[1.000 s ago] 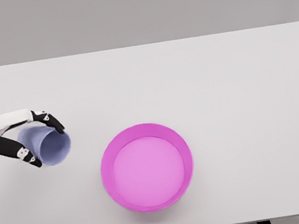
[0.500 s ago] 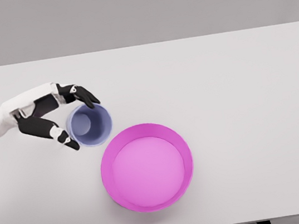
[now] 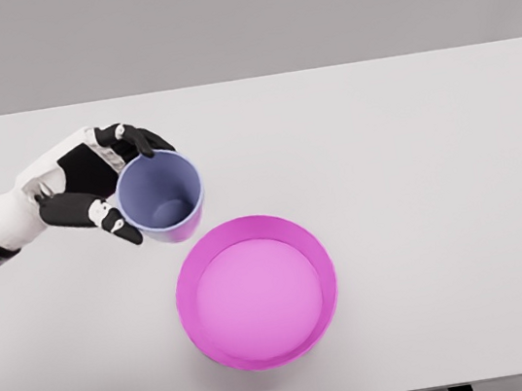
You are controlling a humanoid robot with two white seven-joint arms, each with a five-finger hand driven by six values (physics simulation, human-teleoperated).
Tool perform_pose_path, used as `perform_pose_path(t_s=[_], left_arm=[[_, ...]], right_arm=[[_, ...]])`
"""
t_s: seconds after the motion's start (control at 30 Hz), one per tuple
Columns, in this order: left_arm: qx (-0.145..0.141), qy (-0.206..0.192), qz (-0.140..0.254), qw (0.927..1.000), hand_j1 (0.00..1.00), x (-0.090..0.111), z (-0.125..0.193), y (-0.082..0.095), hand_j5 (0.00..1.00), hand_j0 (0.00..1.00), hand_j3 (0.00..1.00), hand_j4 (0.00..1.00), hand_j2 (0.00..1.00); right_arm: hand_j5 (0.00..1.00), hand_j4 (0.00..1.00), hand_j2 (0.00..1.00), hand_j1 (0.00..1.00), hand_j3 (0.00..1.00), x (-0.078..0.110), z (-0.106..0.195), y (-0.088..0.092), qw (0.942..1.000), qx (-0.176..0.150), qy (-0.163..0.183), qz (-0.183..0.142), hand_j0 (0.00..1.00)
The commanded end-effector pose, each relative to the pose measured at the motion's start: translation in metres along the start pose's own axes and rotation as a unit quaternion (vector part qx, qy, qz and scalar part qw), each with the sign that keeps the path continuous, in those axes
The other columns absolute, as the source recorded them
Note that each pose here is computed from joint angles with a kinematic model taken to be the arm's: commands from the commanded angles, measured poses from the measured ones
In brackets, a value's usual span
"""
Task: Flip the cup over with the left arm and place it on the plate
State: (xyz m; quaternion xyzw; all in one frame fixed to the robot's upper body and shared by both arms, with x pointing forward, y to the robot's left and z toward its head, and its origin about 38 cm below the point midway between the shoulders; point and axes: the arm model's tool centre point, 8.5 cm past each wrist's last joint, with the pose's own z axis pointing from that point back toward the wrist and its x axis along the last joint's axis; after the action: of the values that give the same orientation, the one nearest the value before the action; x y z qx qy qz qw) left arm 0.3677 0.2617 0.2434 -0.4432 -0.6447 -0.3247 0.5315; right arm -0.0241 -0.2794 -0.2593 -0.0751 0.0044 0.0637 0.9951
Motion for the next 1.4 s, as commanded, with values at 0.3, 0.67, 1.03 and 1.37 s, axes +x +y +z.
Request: perform_pose_path(t_s=[0.3,0.67,1.03,1.37], left_arm=[[-0.005,-0.034,0.095,0.9949,0.52,-0.021,-0.015,-0.011,0.52,0.52,0.52,0.52,0.52],[-0.031,-0.008,0.153,0.9878,0.52,-0.061,-0.029,-0.036,0.52,0.52,0.52,0.52,0.52],[-0.051,0.025,0.173,0.9834,0.53,-0.090,-0.035,-0.055,0.53,0.53,0.53,0.53,0.53],[-0.029,0.059,0.161,0.9848,0.53,-0.100,-0.034,-0.034,0.53,0.53,0.53,0.53,0.53]], right_arm=[[1.00,1.00,1.00,1.00,1.00,0.000,0.000,0.000,1.0000,0.000,0.000,0.000,1.00],[1.00,1.00,1.00,1.00,1.00,0.000,0.000,0.000,1.0000,0.000,0.000,0.000,1.00],[1.00,1.00,1.00,1.00,1.00,0.000,0.000,0.000,1.0000,0.000,0.000,0.000,1.00],[1.00,1.00,1.00,1.00,1.00,0.000,0.000,0.000,1.0000,0.000,0.000,0.000,1.00]])
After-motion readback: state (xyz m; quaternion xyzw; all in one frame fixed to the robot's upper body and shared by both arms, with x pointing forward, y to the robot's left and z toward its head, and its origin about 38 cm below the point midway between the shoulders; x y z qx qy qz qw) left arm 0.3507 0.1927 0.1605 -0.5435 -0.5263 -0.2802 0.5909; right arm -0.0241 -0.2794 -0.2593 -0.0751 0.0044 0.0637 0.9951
